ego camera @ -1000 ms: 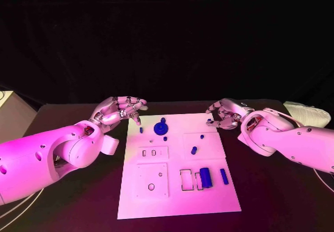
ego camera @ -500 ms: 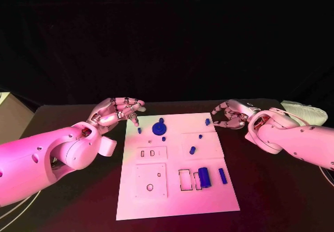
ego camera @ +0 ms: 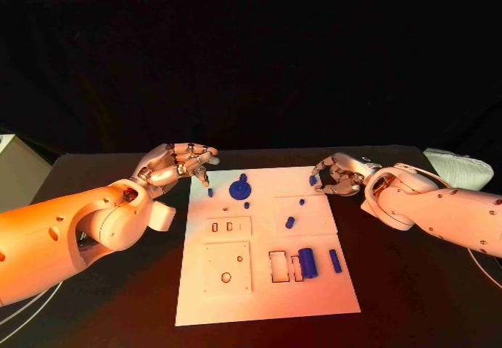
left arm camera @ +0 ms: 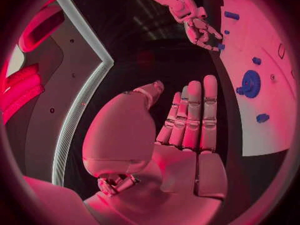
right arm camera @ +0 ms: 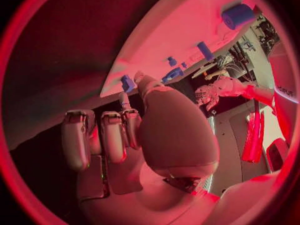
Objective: Assemble the parts on the task board
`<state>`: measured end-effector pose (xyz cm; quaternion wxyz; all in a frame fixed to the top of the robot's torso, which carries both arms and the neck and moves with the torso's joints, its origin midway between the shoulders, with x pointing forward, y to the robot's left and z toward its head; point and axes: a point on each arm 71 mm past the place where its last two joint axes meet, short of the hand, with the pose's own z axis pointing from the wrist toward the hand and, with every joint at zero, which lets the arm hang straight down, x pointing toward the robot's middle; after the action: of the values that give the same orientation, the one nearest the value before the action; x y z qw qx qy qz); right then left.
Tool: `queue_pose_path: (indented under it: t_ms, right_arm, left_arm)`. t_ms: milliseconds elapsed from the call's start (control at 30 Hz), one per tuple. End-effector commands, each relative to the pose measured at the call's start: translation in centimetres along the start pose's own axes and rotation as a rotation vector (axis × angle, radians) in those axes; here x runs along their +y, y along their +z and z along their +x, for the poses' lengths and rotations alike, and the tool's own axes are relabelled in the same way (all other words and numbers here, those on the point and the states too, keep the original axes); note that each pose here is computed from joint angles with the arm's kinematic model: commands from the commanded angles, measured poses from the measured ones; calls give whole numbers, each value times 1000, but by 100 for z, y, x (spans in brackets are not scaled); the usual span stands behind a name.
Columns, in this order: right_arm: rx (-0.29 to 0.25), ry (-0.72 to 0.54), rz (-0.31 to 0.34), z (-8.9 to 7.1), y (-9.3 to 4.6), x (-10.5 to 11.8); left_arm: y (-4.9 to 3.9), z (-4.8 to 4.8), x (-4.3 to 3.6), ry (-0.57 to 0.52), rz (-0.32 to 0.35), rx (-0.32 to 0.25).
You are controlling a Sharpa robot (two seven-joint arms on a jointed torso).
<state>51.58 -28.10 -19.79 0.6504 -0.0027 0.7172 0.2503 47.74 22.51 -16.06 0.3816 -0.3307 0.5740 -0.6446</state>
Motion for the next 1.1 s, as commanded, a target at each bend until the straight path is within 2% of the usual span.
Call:
queue_pose_path:
  t_ms: [33, 600, 1100]
  right_arm:
    - [10, 7, 1, 23, 29, -3]
    - [5, 15, 9, 61, 110, 22]
    - [23, 12, 21, 98, 133, 3]
  left_arm:
    - [4, 25, -8, -7, 7, 22]
    - [-5, 17, -8, -6, 3, 22]
    - [-8, 13, -7, -6, 1, 21]
